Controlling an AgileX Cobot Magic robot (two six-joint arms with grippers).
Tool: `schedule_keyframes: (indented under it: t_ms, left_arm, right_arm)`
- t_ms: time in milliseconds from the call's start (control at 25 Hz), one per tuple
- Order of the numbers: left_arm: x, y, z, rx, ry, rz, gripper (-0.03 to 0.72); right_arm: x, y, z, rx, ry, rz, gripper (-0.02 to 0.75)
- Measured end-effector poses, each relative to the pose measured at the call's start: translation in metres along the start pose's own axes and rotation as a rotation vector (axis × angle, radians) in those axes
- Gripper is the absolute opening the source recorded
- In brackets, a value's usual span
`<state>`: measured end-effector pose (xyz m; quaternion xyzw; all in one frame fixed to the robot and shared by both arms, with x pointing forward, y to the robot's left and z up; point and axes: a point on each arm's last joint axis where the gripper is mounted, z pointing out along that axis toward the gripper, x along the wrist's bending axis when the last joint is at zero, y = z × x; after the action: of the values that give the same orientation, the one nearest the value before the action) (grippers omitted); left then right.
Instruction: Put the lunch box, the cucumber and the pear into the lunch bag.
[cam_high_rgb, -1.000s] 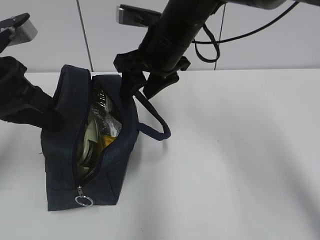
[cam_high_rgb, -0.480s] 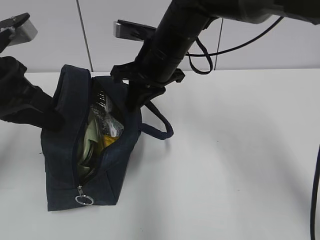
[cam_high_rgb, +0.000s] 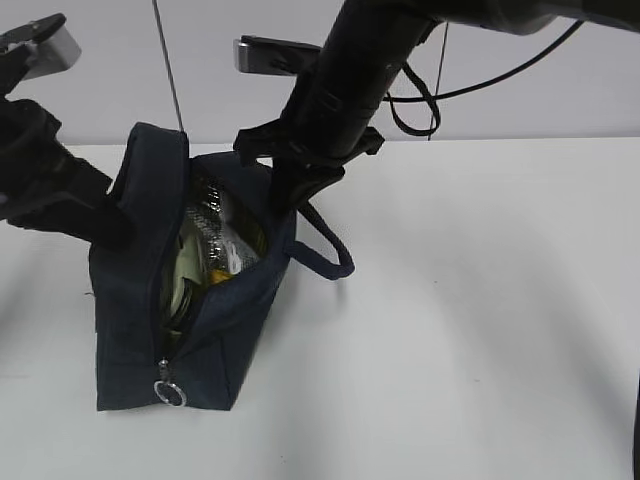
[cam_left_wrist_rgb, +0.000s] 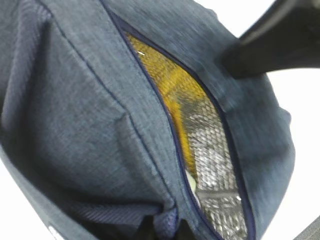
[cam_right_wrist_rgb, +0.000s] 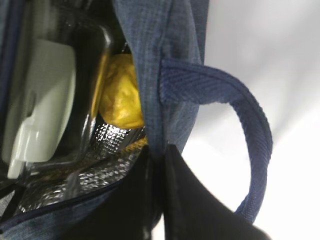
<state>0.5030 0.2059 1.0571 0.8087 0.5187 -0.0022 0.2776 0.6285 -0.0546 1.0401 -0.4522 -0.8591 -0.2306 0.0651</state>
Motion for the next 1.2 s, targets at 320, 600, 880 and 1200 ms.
schedule_keyframes:
  t_ms: [320, 600, 880, 1200]
  left_arm:
    - [0.007, 0.018, 0.016, 0.033, -0.021, -0.020, 0.017]
    - [0.011, 0.021, 0.024, 0.035, -0.017, -0.031, 0.015]
    - [0.016, 0.033, 0.034, 0.058, -0.027, -0.033, 0.015]
    - [0.017, 0.038, 0.035, 0.064, -0.028, -0.026, 0.015]
  right_arm:
    - [-0.002, -0.004, -0.012, 0.014, -0.018, 0.000, 0.011]
    - [0.000, -0.031, -0.014, 0.022, -0.011, 0.029, 0.011]
    - [0.005, -0.066, -0.017, -0.065, 0.002, 0.039, 0.011]
    - [0.006, -0.065, -0.025, -0.153, -0.021, 0.008, 0.064]
